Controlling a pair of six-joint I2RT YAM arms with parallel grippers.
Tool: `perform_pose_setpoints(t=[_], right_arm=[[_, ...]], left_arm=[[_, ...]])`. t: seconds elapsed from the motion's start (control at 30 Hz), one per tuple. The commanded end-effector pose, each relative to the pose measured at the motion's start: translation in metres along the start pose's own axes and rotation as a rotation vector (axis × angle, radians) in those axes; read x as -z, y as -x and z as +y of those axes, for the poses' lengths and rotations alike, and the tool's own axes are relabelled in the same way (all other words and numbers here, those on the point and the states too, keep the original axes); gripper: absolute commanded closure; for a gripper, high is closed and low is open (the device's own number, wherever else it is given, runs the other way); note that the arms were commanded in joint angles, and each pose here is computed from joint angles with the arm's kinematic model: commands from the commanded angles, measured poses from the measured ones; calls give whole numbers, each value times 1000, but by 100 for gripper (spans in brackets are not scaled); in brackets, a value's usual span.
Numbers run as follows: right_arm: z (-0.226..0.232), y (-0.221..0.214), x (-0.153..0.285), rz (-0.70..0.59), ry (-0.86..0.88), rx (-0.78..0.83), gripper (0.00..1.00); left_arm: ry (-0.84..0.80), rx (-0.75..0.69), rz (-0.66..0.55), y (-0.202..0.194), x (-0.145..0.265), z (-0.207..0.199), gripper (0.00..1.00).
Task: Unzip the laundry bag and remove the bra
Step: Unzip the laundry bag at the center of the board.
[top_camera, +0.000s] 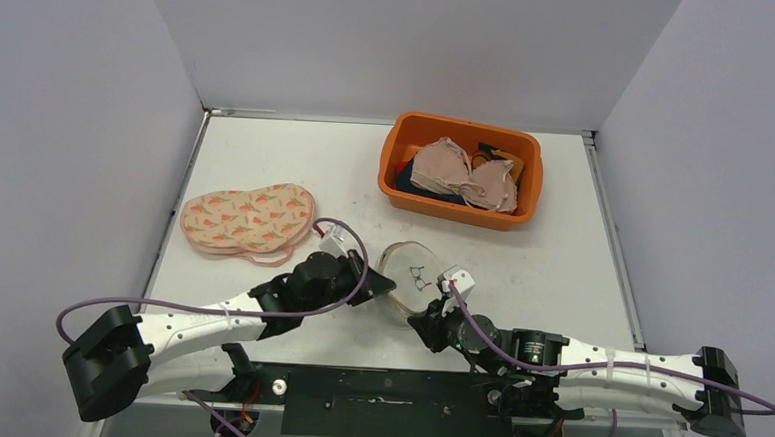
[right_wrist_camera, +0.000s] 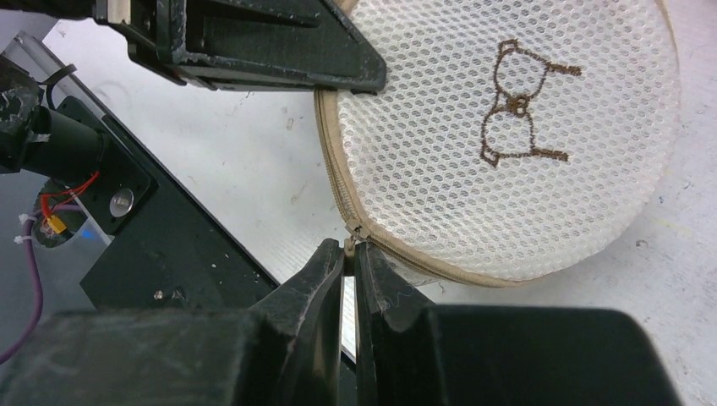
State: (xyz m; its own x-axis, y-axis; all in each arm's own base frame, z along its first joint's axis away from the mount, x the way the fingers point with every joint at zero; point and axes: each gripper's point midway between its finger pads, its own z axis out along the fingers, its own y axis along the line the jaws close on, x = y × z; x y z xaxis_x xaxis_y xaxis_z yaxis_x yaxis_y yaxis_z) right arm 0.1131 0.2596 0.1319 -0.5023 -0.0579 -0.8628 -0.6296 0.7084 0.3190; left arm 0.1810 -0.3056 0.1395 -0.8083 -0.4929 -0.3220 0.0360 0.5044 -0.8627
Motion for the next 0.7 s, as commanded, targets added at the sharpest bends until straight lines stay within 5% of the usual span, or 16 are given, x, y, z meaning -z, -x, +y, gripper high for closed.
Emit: perform_pose_setpoints(t=[0.0, 0.07, 0.2, 0.43, 0.67], right_arm=[[7, 14, 2, -51, 16, -23, 95], [8, 15, 1, -51, 20, -22, 95], [12, 15, -1, -46, 29, -19, 95], [23, 23, -6, -58, 55, -10, 95], [35, 28, -12, -68, 89, -10, 95]], left_arm=[[-109, -101, 11, 14, -4, -36, 100], [-98, -114, 27, 12, -3, -35, 98], [-83, -87, 30, 9, 8, -26, 59], [31, -97, -10, -4, 46, -5, 15], [1, -20, -43, -21, 64, -13, 6]])
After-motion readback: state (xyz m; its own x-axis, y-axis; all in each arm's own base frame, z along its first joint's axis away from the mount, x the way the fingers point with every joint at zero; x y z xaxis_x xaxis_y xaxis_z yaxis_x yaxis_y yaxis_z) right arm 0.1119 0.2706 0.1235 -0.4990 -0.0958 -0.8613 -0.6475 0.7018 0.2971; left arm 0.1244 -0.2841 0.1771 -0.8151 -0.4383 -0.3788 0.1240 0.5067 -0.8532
